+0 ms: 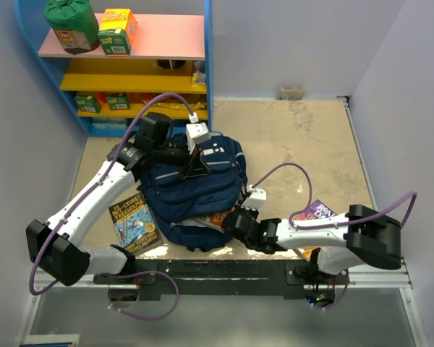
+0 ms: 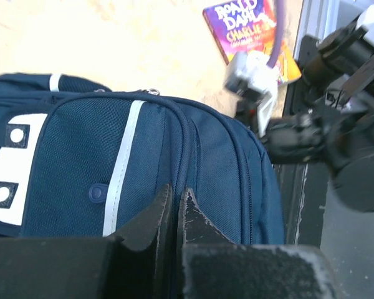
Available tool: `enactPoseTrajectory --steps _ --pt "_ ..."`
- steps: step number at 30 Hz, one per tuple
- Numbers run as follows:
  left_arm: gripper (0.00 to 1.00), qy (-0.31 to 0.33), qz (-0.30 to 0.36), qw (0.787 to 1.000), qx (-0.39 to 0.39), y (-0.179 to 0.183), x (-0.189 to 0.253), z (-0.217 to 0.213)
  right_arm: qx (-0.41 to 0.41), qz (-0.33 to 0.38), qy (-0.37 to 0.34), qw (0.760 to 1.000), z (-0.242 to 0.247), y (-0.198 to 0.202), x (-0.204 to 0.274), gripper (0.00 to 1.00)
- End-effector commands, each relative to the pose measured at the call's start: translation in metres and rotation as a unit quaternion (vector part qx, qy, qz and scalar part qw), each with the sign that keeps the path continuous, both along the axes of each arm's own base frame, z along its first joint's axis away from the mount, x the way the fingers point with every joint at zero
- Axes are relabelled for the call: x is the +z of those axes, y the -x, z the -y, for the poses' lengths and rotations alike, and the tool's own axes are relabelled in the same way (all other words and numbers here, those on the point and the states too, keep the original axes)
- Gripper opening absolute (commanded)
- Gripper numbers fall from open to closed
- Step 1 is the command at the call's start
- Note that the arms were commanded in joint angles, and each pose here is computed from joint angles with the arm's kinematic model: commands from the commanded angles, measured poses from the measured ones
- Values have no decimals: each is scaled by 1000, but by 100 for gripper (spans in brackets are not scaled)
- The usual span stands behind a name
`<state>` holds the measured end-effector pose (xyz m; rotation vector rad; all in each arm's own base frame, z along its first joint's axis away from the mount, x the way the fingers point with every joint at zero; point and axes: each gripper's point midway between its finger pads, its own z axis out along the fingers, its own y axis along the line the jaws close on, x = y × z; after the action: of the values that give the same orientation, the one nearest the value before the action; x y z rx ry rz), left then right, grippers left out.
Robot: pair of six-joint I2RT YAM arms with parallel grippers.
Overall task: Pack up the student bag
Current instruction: Place the book in the student bag.
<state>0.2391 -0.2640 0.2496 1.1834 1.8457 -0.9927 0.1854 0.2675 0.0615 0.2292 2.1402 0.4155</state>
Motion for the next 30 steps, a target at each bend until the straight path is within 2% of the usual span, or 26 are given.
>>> enactPoseTrajectory --steps 1,7,9,10,11,12,14,15,18,23,30 --pt "0 123 60 989 -61 18 99 19 -22 67 -96 993 -45 -31 48 0" --pt "0 122 61 989 -63 16 96 21 26 75 -106 991 -60 -28 58 0" --pt "0 111 61 990 -59 15 86 18 35 63 -108 991 -44 -18 48 11" --pt "0 103 70 991 -54 13 82 16 36 69 -141 987 -38 -15 64 20" --pt "0 97 66 992 -53 13 72 15 32 66 -153 986 -29 -11 63 38" --pt "0 94 67 992 -52 13 68 14 25 51 -160 986 -14 -4 47 46" --pt "0 85 64 993 -52 13 57 13 24 56 -224 973 -3 3 66 60" --pt "0 84 65 993 -50 12 55 12 23 51 -232 971 7 7 57 62" --pt "0 81 64 993 -48 10 50 12 26 55 -264 963 12 9 71 64" --pt "0 80 71 993 -46 8 53 13 56 30 -254 965 -10 11 74 64" --pt "0 81 76 993 -44 9 57 11 59 -34 -190 979 -45 1 27 60"
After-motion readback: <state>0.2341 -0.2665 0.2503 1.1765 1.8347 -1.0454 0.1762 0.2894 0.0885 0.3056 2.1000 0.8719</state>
